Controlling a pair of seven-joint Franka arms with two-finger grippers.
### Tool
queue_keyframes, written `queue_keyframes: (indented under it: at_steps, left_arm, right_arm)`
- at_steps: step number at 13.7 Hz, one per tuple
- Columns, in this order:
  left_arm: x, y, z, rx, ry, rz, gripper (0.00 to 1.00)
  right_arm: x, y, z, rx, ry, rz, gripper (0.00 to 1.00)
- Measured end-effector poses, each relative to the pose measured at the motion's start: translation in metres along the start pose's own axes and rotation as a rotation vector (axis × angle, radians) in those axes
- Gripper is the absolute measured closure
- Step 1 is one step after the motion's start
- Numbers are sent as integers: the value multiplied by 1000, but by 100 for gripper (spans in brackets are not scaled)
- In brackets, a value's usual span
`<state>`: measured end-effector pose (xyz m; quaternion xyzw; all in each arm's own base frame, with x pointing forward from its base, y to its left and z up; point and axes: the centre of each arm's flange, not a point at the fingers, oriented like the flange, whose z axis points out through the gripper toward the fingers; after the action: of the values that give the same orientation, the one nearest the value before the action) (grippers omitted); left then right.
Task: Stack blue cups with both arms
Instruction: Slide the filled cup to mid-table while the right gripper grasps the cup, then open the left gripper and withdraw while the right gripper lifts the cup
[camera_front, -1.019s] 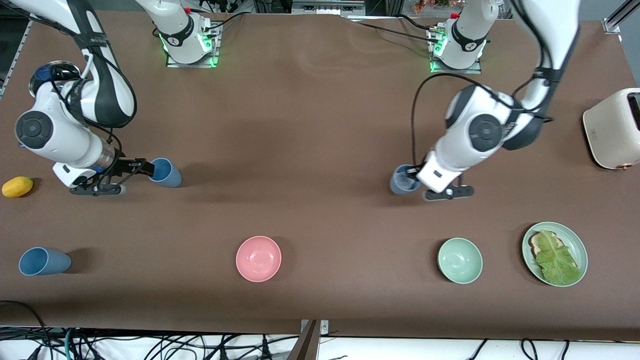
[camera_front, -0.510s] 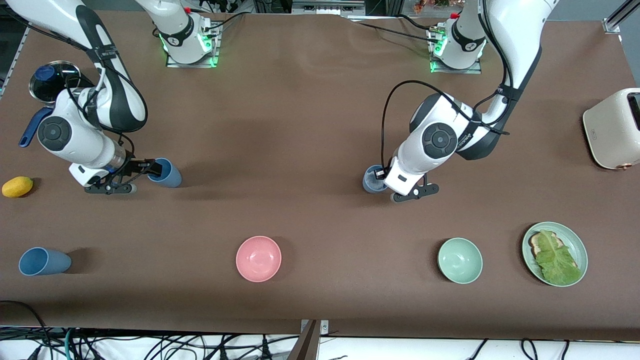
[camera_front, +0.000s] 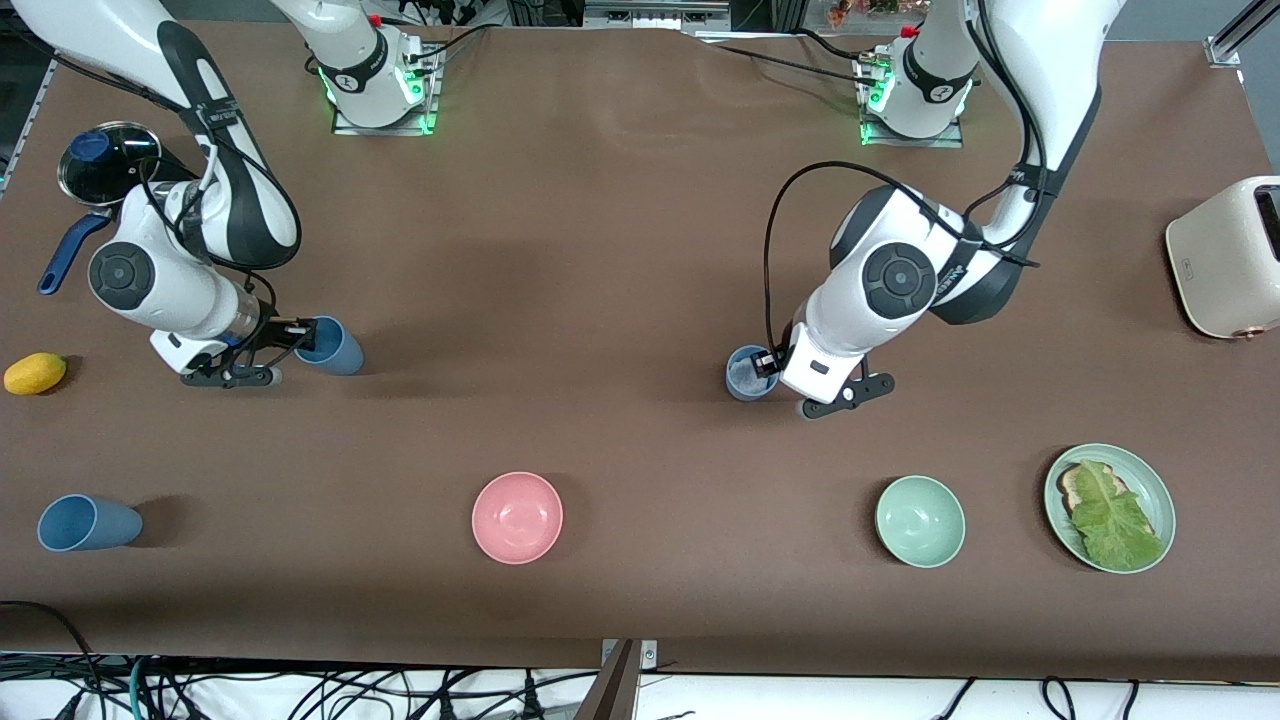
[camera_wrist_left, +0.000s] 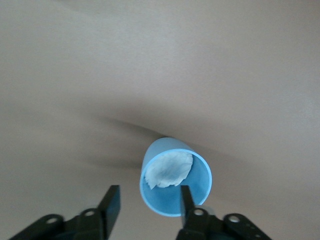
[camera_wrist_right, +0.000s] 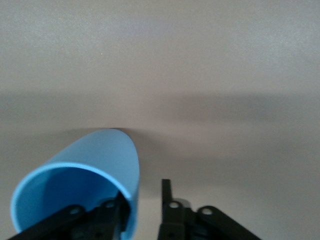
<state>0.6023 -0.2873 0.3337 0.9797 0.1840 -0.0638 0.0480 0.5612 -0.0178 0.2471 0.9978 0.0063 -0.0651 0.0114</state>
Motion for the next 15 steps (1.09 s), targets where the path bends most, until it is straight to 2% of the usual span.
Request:
queue_keyframes:
  at_steps: [2,3,4,7,9,12,15]
  left_arm:
    - [9,-12,-27,13,3,-22,16]
    - [16,-21,-45,25,-1,-28,5]
    - [23,-33,-67,39,-9,-11,0]
    - [41,-74,-130,69,-32,119,0]
    - [40,-96,-163,83,-36,210,0]
    - [16,-119,-211,122,-50,319,0]
    - [-9,-125,-242,141,-34,404,0]
  right_arm:
    - [5,1,-12,-1,-17,2,95]
    - [8,0,-20,-2,-28,4,95]
    - [11,-2,-28,-1,-41,10,95]
    - [21,-33,-62,5,-70,43,95]
    - [25,-78,-89,10,-76,92,95]
    - [21,-158,-122,21,-47,178,95]
    - [11,-231,-139,46,-27,273,95]
